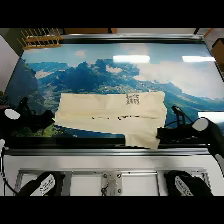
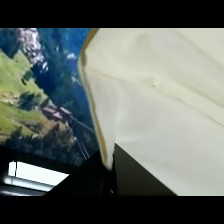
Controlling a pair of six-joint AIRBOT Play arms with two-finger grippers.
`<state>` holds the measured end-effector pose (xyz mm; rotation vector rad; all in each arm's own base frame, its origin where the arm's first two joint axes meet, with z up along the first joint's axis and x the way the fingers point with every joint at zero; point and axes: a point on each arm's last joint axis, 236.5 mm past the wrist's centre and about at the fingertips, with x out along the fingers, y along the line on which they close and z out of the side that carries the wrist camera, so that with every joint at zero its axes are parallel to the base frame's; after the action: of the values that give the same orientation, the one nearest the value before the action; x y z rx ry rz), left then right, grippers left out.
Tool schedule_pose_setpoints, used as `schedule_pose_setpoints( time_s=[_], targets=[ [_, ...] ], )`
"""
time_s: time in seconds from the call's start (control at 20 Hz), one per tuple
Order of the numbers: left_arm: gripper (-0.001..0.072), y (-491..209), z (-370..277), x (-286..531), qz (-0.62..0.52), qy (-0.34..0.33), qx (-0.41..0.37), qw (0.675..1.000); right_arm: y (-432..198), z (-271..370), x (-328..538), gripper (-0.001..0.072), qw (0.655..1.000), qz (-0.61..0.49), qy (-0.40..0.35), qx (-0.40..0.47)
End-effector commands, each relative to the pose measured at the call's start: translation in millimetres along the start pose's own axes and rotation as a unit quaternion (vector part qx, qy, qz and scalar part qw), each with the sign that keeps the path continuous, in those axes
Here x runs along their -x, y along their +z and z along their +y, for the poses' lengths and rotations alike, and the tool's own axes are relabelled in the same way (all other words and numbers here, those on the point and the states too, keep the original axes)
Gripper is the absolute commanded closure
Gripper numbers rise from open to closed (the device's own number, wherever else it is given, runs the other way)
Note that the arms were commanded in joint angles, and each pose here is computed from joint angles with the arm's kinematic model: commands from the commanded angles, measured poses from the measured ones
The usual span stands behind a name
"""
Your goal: Fold the clothes and pants, and hang the long-sleeved shirts on hangers.
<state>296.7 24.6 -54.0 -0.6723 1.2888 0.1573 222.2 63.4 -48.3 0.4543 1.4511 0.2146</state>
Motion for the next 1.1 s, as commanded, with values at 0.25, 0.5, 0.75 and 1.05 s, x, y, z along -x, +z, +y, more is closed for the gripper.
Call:
schedule_pose_setpoints(
  time_s=[0.25, 0.5, 0.75, 1.05],
  targets=[
    [0.0704, -3, -37, 16, 0.016, -0.015, -0.074, 0.997, 51, -11, 66, 0.0699, 0.999, -0.029, -0.038, 0.007],
    [0.0704, 24, -68, -21, 0.060, -0.014, -0.105, 0.993, 115, -7, 48, 0.0699, 0.998, -0.038, -0.039, 0.023],
    [0.0704, 55, -73, -56, 0.081, -0.008, -0.081, 0.993, 181, -12, 28, 0.0698, 0.994, -0.094, -0.043, 0.015],
    [0.0699, 68, -93, -85, 0.099, -0.010, -0.101, 0.990, 220, -8, 12, 0.0682, 0.989, -0.148, -0.011, -0.017]
  ],
)
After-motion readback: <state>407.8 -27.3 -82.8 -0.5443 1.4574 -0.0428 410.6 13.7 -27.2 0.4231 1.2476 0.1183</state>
